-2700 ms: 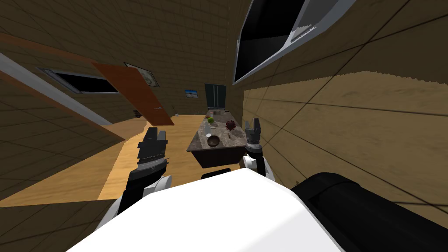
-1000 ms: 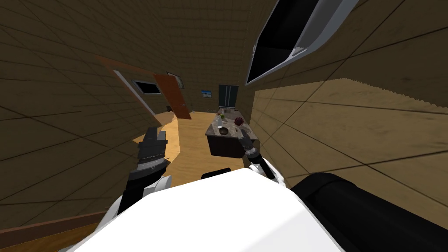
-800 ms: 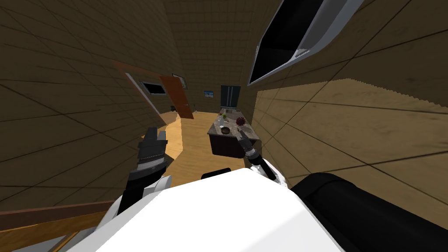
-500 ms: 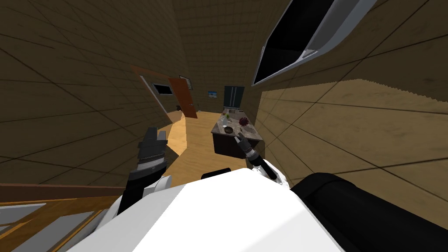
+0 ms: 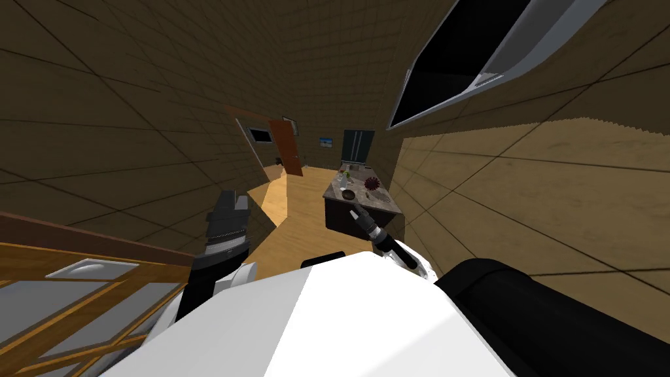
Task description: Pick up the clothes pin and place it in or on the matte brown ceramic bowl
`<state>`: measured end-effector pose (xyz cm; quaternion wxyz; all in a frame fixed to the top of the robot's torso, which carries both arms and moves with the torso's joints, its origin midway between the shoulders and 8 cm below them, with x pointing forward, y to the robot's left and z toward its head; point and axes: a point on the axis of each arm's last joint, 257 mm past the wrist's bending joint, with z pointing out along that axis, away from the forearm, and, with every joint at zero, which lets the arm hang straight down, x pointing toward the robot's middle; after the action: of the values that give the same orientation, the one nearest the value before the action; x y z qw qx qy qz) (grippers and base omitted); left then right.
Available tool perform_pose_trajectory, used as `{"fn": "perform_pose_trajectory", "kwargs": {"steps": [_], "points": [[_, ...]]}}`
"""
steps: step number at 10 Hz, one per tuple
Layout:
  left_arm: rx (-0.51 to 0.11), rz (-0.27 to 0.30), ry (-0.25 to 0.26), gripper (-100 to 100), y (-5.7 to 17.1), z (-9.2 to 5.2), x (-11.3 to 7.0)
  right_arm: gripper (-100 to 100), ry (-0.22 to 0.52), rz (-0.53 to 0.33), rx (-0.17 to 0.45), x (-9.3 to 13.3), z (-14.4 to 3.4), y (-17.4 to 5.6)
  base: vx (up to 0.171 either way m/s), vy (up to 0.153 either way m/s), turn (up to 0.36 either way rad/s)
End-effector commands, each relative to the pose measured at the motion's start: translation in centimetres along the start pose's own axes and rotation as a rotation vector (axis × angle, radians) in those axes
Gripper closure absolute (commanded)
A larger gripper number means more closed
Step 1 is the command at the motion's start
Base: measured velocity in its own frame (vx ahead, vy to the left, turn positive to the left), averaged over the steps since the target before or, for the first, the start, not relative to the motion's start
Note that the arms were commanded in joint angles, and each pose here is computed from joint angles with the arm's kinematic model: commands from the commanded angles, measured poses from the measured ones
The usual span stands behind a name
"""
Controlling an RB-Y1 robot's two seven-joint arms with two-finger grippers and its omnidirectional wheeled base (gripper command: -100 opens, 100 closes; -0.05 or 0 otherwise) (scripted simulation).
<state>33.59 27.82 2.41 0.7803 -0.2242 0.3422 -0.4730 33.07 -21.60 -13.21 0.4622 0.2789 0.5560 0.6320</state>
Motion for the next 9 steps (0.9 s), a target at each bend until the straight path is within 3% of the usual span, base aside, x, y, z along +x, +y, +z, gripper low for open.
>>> {"fn": "perform_pose_trajectory", "kwargs": {"steps": [1, 2, 3, 6, 7, 8, 9], "points": [[0.0, 0.0, 0.0, 0, 0.0, 0.0, 0.0, -100, 0.019, 0.056, 0.074, 0.4, -1.0, -2.4, -0.024, 0.049, 0.247], [0.0, 0.0, 0.0, 0, 0.0, 0.0, 0.0, -100, 0.039, 0.041, 0.086, 0.5, -1.2, -2.6, -0.016, 0.042, 0.144], [0.0, 0.0, 0.0, 0, 0.0, 0.0, 0.0, -100, 0.045, 0.095, 0.15, 0.8, -2.3, -4.7, -0.008, 0.058, 0.309], [0.0, 0.0, 0.0, 0, 0.0, 0.0, 0.0, -100, 0.092, 0.112, 0.247, 1.1, -4.2, -7.1, -0.008, 0.031, 0.198], [0.0, 0.0, 0.0, 0, 0.0, 0.0, 0.0, -100, 0.092, 0.165, 0.316, 1.5, -5.9, -9.2, -0.005, 0.023, 0.279], [0.0, 0.0, 0.0, 0, 0.0, 0.0, 0.0, -100, 0.114, 0.145, 0.334, 1.3, -6.2, -9.3, -0.001, 0.013, 0.144], [0.0, 0.0, 0.0, 0, 0.0, 0.0, 0.0, -100, 0.111, 0.195, 0.406, 1.6, -8.1, -11.3, 0.002, 0.023, 0.297]]}}
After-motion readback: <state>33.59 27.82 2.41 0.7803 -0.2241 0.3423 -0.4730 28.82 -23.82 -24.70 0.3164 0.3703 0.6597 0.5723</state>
